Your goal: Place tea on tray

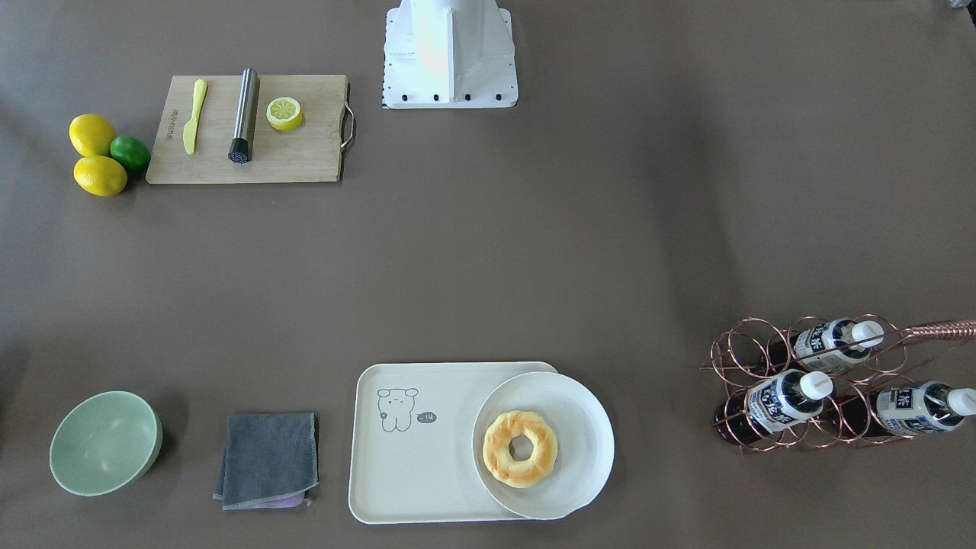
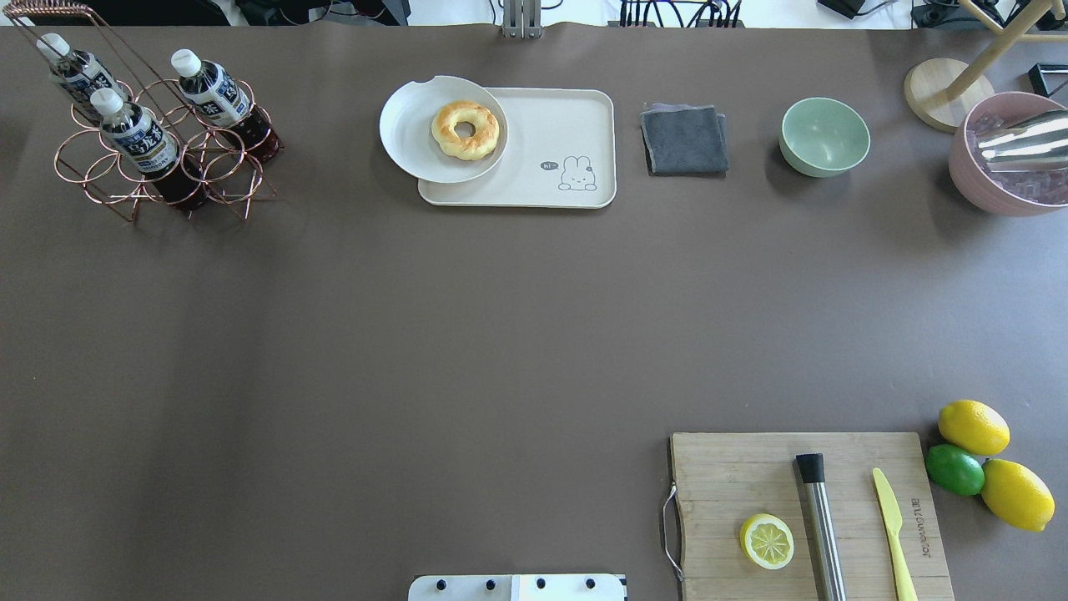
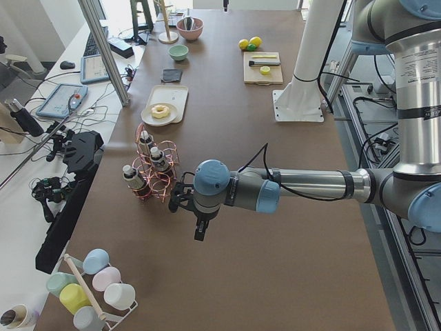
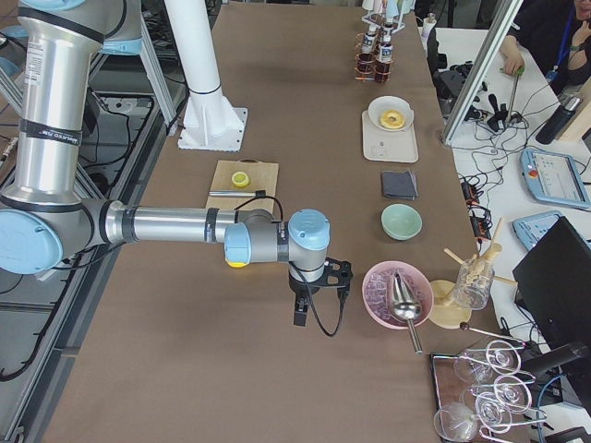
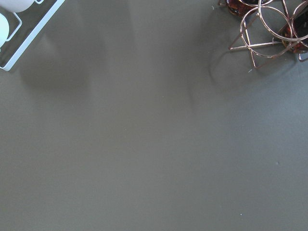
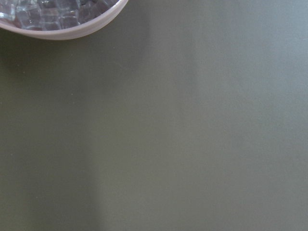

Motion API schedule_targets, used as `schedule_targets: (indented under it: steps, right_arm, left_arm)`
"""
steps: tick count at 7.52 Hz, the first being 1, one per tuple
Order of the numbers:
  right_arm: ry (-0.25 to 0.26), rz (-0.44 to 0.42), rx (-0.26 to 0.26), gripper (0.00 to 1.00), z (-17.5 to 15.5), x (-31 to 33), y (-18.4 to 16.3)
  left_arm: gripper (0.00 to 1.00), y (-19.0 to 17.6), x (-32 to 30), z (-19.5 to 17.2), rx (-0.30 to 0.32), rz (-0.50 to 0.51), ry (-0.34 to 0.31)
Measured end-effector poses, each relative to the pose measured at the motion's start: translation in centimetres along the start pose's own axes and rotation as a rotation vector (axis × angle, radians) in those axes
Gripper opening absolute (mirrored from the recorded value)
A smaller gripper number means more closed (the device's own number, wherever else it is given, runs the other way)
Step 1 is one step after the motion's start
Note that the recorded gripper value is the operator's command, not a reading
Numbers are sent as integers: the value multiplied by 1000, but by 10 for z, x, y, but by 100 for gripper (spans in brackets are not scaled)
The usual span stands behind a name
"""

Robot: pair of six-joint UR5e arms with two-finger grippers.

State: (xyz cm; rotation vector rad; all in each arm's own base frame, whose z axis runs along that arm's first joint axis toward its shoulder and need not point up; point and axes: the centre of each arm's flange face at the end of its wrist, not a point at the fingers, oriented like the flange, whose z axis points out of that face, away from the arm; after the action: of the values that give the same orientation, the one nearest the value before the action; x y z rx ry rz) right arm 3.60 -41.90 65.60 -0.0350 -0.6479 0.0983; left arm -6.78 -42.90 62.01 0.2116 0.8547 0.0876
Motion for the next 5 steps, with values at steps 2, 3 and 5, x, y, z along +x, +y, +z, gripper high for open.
schedule_targets:
  steps: [2, 3, 5]
  right_arm:
    - [0, -1, 1, 100, 0, 0, 0]
    - [0, -1, 1, 100, -1, -1, 0]
    - [-6, -1, 1, 100, -1, -1, 0]
  left_arm:
    - [99, -1, -1, 1, -3, -4, 2]
    - [99, 0, -1, 2, -5, -7, 8]
    - [99, -2, -2, 2, 6, 8, 10]
